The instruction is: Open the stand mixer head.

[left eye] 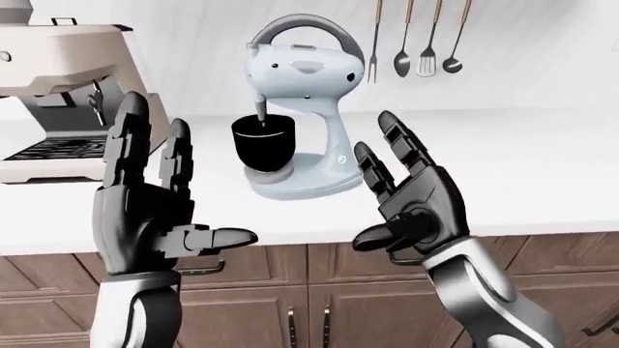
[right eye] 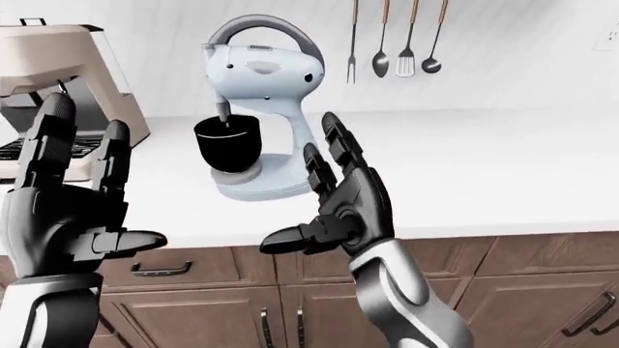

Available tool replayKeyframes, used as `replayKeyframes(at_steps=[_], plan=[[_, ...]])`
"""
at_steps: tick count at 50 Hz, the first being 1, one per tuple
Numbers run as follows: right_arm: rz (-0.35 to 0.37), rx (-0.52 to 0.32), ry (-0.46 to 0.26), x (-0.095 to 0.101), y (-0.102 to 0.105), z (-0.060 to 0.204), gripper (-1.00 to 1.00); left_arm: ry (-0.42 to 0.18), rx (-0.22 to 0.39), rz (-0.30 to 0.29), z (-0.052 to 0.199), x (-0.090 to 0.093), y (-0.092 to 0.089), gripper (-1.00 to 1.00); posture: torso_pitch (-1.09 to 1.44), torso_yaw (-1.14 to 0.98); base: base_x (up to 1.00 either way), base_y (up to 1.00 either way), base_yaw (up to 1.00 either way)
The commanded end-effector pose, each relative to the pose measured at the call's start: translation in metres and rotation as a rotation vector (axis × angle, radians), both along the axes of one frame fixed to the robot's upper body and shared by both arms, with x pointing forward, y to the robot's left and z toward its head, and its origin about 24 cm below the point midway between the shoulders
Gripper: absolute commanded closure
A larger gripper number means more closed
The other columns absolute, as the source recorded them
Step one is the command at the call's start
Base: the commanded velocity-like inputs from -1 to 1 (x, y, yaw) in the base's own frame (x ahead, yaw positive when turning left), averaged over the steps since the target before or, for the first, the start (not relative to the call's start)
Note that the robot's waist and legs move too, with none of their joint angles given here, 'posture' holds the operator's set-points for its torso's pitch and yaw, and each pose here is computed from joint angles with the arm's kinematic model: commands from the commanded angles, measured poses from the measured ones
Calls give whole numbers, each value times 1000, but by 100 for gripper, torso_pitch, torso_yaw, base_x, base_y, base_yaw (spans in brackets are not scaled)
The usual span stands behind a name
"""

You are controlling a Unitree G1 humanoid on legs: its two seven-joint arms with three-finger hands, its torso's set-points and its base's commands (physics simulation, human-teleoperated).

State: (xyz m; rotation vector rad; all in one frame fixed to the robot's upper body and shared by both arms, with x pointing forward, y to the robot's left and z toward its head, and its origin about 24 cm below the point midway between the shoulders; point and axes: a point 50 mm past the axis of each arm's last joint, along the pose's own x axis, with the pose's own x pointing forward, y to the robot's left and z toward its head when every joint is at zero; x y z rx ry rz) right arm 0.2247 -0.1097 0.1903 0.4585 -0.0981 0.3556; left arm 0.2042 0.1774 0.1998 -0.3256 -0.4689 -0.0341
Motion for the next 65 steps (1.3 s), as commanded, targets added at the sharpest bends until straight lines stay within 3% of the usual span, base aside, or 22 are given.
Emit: replayKeyframes(at_steps=[1,16,24,65], plan=[[4,23,-58,-1,1,9,-100,-69,5,-6,11,-4,-1,-100,-33,0,0,0,0],[13,16,-18,1,7,1,-100,-63,5,-5,9,-2,-1,-100,-33,0,0,0,0],[-1,10,23,18,7,-13,-100,-64,5,-6,9,-2,0,-100,-33,0,0,0,0],[-9,-34,78,44,21,-24,-100,-64,3,-1,10,-2,0,-100,-33,0,0,0,0]])
